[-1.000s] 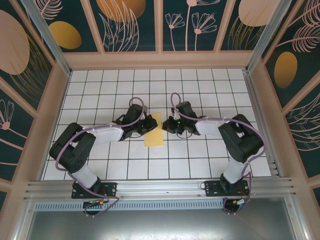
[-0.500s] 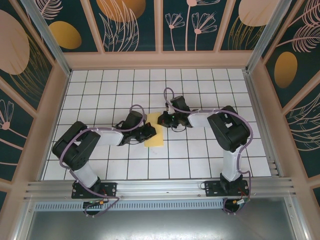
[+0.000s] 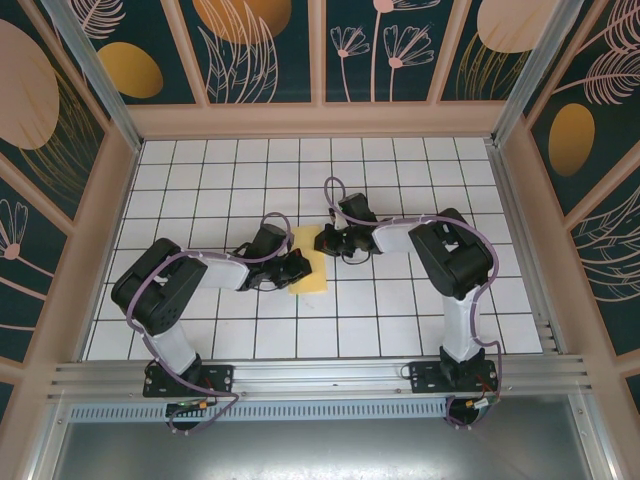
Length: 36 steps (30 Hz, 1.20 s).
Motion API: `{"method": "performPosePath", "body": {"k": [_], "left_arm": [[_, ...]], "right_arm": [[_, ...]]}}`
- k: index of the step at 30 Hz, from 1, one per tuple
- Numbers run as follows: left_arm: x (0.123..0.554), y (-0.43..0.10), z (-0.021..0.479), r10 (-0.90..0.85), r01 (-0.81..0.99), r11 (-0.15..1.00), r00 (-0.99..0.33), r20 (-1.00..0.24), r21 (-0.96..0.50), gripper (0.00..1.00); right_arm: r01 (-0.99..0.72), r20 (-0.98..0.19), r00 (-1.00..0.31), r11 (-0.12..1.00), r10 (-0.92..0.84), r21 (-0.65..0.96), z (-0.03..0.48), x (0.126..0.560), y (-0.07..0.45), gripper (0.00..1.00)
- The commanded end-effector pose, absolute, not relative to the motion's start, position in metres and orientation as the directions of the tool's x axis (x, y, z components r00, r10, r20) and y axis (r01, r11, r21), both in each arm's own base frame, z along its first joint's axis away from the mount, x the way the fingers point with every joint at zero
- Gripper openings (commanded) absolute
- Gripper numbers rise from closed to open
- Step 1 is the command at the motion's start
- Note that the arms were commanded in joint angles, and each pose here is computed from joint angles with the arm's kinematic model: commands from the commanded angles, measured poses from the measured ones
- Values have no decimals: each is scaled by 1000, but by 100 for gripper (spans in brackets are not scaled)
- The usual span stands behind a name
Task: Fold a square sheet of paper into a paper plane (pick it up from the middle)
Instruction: Fold the square sheet of paper in half at the center of the table.
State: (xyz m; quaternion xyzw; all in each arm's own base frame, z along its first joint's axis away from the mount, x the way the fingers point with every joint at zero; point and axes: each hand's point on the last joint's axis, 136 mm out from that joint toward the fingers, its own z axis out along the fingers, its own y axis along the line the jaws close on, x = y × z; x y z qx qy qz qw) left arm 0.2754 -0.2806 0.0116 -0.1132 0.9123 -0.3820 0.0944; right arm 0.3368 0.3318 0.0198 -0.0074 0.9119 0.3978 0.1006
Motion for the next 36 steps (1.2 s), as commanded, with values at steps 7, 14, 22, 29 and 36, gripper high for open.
{"method": "performPosePath", "body": {"k": [7,14,22,29,36], "left_arm": [[222,-234,-48,-279,-272,815,-958,66,-512,0],[222,-230,-47,-283,-272,824,-958,55,-497,0],[232,-234,-42,-286,-262,823,-958,32,-505,0],[236,-238,-42,-276,-253,826,-961,31,-504,0],[233,-235,-43,-278,-261,832,-960,38,-490,0]], "right_arm": [[16,-245,-937,730,250,684,7,395,303,0],[-42,-312,-920,733,236,679,21,423,303,0],[-266,-452,-884,667,119,696,72,396,325,0],[-241,-386,-918,648,89,722,49,375,345,0],[-192,-347,-932,668,106,719,25,391,347,0]]}}
